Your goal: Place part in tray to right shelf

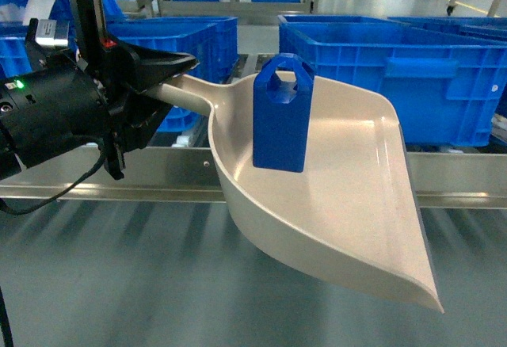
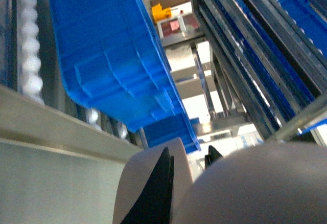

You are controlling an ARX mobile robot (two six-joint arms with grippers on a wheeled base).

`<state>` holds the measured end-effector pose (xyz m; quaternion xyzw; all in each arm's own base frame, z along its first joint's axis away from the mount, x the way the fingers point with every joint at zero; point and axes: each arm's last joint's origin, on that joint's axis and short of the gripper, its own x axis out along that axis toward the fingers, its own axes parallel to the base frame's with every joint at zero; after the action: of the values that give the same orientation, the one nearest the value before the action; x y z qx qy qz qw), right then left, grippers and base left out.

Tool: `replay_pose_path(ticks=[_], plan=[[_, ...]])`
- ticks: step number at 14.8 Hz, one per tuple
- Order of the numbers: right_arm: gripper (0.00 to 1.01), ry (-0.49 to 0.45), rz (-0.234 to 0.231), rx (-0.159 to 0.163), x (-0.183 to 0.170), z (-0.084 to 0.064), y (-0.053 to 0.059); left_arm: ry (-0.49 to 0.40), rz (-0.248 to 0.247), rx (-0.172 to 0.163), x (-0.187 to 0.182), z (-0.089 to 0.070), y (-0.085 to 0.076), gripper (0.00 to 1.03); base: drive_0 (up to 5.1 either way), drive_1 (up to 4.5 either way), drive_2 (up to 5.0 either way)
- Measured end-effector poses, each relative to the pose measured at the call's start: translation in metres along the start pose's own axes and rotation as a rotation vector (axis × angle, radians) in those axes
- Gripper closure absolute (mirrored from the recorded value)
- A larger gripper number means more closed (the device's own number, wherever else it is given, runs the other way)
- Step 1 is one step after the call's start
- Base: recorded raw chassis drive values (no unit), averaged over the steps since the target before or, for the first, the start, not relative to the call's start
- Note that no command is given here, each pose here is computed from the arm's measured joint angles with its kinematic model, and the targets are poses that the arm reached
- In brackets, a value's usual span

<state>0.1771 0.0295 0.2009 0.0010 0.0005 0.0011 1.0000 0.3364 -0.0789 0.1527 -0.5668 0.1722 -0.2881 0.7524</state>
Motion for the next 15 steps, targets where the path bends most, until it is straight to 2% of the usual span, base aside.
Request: replay_pose_path(ticks=[3, 6, 9, 15], plan=[[0.03, -0.001, 0.003, 0.0, 0.0001, 0.0001, 0.0001, 0.007, -0.002, 0.001, 0.0005, -0.001, -0.0003, 0.88, -2.6, 5.07, -2.2], [0.03, 0.004, 0.001, -0.001, 0.0, -0.0005, 0.0001, -0.014, 0.003, 0.002, -0.0009, 0.002, 0.0004, 0.88, -0.2, 4.15, -4.5], [0.03, 0.007, 0.0, -0.001, 0.0003, -0.0009, 0.0, 0.007, -0.001, 0.0, -0.0002, 0.0004, 0.0004, 0.88, -0.3, 4.02, -4.6], [0.03, 0.006, 0.0, -0.001, 0.0001, -0.0006, 0.0, 0.007, -0.003, 0.002, 0.0001, 0.0001, 0.0001, 0.88, 0.0, 0.0, 0.0]])
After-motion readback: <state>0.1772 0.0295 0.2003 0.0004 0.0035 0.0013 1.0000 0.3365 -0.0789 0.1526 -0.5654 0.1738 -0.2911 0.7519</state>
